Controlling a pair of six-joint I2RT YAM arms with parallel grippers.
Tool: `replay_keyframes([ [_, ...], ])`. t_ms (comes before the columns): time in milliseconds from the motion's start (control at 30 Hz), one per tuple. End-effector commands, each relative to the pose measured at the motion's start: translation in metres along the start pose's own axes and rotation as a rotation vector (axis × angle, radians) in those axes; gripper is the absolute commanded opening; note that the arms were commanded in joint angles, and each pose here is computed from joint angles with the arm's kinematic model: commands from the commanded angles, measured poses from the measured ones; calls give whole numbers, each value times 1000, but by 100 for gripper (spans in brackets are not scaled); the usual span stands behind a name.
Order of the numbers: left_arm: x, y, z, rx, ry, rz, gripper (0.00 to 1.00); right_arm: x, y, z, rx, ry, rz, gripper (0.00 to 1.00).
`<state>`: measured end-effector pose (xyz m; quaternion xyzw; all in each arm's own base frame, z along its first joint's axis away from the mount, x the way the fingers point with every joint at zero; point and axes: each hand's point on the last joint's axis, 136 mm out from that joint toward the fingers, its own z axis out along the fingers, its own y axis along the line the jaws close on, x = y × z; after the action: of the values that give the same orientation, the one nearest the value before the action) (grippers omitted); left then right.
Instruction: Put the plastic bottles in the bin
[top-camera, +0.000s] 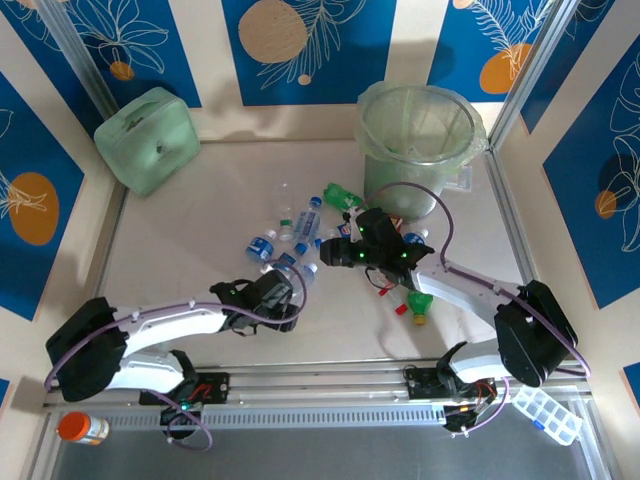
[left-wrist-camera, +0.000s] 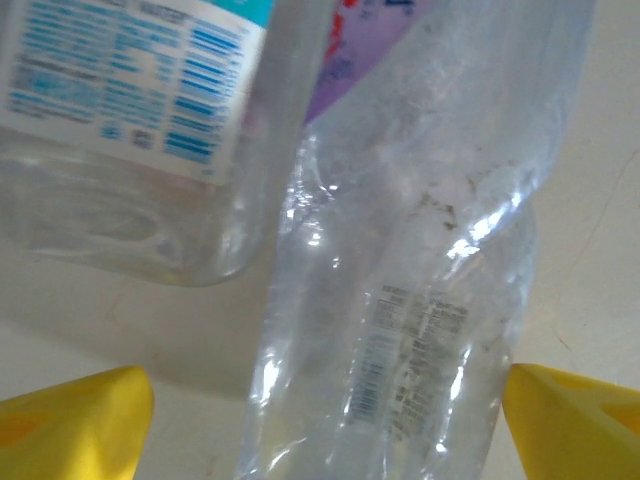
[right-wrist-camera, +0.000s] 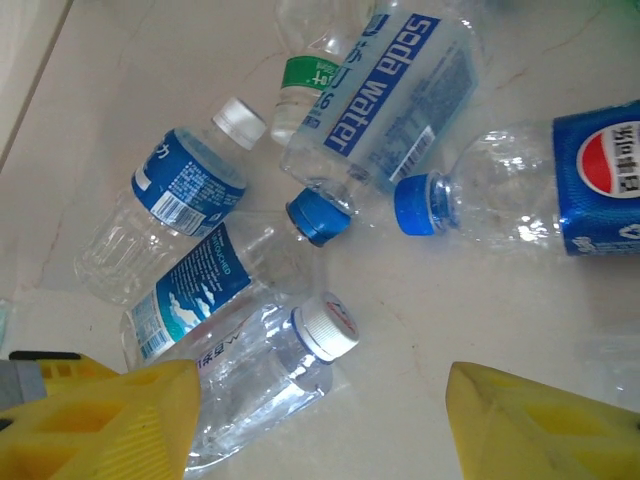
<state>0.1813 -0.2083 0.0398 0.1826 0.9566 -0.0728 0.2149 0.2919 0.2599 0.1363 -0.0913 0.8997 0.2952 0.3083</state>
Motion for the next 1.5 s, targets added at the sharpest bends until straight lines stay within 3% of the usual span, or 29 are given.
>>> replay_keyframes([
  [0,-12,-10,1,-9,-34,46,87,-2,2,-6,-32,-16,22,67],
  [233,-12,-26,8,-15,-12,119,73,-1,1,-4,-32,-8,27,67],
  [433,-18,-33,6,12,-28,109,59,-4,-5,-8,-12,-36,49,66],
  [567,-24,-37,-1,43,-65,99,54,-7,-10,-14,-22,-61,90,66],
  [867,-61,-65,-37,234,-259,64,51,-10,-18,-20,-152,-84,253,67],
  [1167,-111,-97,-81,427,-425,24,46,-21,3,-52,-310,-219,228,88],
  [1300,-117,-112,-90,524,-462,22,45,-25,8,-69,-379,-280,228,92],
  [1467,-119,-118,-98,590,-513,19,45,-26,23,-73,-500,-259,236,92],
])
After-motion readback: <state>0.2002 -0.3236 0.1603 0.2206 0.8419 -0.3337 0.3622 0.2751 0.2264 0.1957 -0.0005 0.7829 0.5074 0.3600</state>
